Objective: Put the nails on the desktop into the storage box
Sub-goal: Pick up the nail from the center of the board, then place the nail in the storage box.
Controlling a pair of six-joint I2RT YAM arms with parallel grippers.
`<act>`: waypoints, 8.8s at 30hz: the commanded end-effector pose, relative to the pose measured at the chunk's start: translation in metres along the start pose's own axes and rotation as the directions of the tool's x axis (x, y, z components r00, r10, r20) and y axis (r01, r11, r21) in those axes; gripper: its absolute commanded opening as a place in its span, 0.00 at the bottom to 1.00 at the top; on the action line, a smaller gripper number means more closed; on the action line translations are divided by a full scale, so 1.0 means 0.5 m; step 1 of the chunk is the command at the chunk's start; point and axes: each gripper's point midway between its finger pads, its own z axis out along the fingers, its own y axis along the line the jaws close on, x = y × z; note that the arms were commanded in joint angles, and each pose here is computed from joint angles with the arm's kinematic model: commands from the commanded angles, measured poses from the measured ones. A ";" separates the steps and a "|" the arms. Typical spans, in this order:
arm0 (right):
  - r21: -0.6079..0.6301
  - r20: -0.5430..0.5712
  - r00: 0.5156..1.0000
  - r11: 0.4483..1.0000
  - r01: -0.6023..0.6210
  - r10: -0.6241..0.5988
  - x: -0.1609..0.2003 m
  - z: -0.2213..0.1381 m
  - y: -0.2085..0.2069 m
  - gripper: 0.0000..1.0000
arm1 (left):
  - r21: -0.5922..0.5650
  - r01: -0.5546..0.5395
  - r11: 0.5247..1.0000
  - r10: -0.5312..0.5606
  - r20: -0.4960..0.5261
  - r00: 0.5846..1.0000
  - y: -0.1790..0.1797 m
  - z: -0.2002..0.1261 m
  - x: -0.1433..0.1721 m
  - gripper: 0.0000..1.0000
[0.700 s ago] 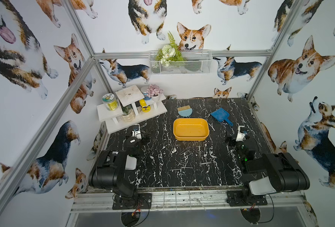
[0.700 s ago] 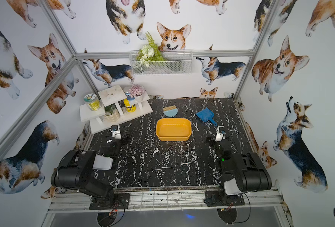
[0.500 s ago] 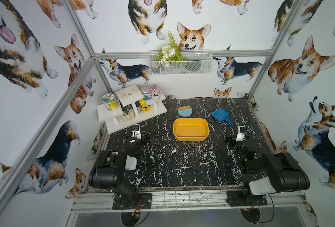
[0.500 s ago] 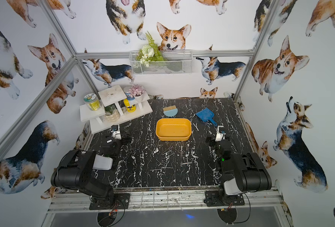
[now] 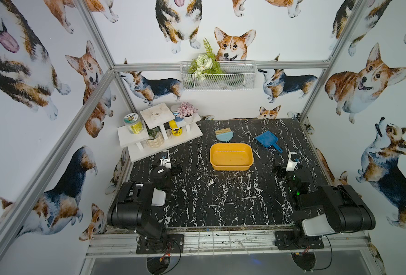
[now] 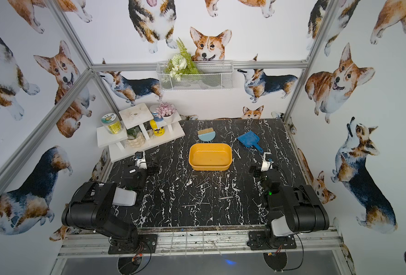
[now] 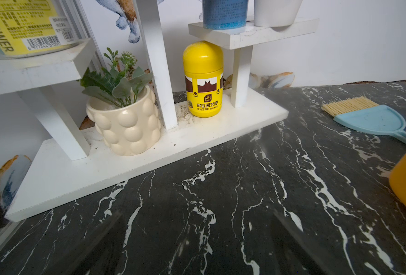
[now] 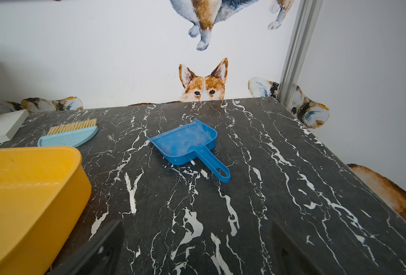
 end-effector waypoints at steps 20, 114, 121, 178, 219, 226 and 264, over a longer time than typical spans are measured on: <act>-0.010 0.034 0.999 1.000 0.006 -0.005 -0.018 0.001 0.004 1.00 | 0.016 0.008 1.000 -0.008 0.029 1.000 -0.001 0.001 -0.016 1.00; -0.292 -0.593 0.803 0.945 -0.148 -0.057 -0.095 -0.177 0.409 0.64 | -0.440 0.480 0.759 -0.625 -0.700 0.345 -0.319 -0.127 0.104 0.52; -0.284 -0.610 0.791 0.946 -0.156 -0.053 -0.081 -0.180 0.408 0.56 | -0.444 0.441 0.780 -0.605 -0.714 0.353 -0.321 -0.119 0.124 0.44; -0.306 -0.627 0.778 0.933 -0.190 -0.047 -0.060 -0.196 0.409 0.43 | -0.447 0.282 0.849 -0.525 -0.772 0.357 -0.309 -0.106 0.207 0.00; -0.328 -0.682 0.731 0.899 -0.288 -0.015 -0.036 -0.118 0.428 0.44 | -0.068 0.357 0.931 -0.287 -0.742 0.606 -0.433 -0.038 -0.139 0.00; -0.287 -0.688 0.725 0.904 -0.318 0.036 -0.037 -0.115 0.406 0.44 | 0.012 0.381 0.925 -0.236 -0.767 0.597 -0.549 0.007 -0.146 0.00; -0.226 -0.678 0.729 0.918 -0.325 0.091 -0.059 -0.154 0.347 0.57 | 0.156 0.269 0.950 -0.096 -0.674 0.733 -0.582 -0.004 -0.203 0.61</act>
